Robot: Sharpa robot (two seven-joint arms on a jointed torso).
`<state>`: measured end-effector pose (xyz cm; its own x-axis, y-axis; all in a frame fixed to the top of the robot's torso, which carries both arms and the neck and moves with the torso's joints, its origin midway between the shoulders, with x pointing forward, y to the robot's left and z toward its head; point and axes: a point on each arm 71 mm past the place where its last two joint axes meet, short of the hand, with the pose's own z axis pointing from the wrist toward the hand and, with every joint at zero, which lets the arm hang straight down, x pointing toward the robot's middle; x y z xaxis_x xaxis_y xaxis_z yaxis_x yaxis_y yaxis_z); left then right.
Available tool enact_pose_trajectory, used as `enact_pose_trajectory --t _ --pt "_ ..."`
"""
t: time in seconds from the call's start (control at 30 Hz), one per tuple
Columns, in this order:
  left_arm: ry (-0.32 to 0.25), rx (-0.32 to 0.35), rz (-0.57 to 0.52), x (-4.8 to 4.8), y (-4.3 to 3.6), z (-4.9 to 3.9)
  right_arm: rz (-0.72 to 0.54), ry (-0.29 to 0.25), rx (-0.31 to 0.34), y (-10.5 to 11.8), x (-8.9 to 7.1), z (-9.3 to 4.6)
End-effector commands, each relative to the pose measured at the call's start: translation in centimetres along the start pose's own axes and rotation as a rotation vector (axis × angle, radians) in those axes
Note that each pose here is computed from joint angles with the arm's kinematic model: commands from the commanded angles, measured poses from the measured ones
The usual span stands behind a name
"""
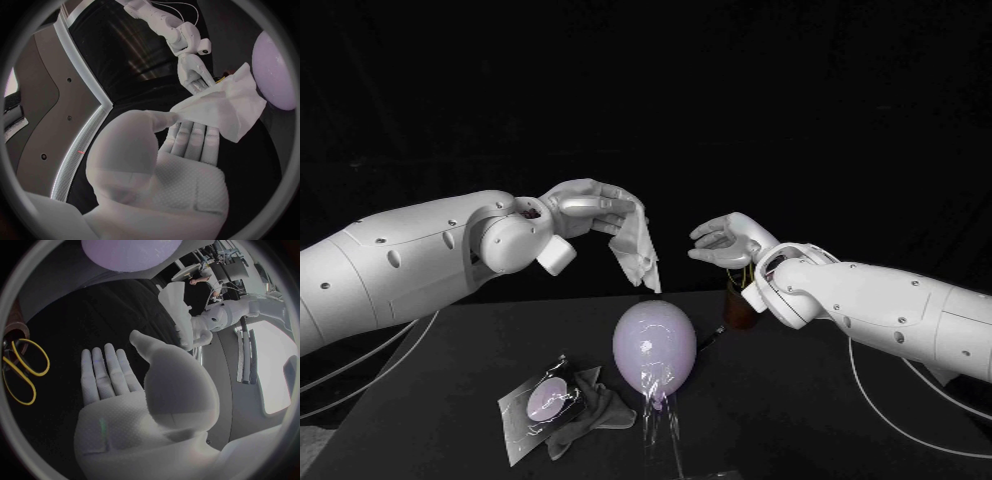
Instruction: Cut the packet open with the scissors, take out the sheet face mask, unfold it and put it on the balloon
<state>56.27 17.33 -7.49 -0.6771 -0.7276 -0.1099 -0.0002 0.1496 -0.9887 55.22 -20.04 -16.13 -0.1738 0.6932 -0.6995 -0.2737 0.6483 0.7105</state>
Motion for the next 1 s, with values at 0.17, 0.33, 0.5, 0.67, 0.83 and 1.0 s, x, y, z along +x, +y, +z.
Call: enact_pose_trajectory --t 0.17,0.33,0.5,0.67,0.83,1.0 --pt "-0.004 -0.021 -0.025 0.03 0.00 0.02 -0.032 -0.036 -0.111 0.6 -0.7 -1.3" --pt "-0.037 -0.051 -0.023 -0.13 0.22 -0.06 -0.078 -0.099 -0.235 2.3 -0.8 -3.2" --pt "-0.114 -0.095 -0.022 -0.45 0.54 -0.04 -0.167 -0.135 -0.339 4.8 0.2 -5.1" --pt "-0.166 -0.128 -0.023 -0.52 0.79 -0.05 -0.233 -0.143 -0.367 6.3 1.5 -6.0" --pt "-0.210 -0.158 -0.026 -0.44 1.00 -0.13 -0.273 -0.141 -0.355 7.3 2.8 -6.2" --pt "-0.234 -0.178 -0.029 -0.24 1.12 -0.19 -0.306 -0.146 -0.332 8.1 4.1 -5.9"
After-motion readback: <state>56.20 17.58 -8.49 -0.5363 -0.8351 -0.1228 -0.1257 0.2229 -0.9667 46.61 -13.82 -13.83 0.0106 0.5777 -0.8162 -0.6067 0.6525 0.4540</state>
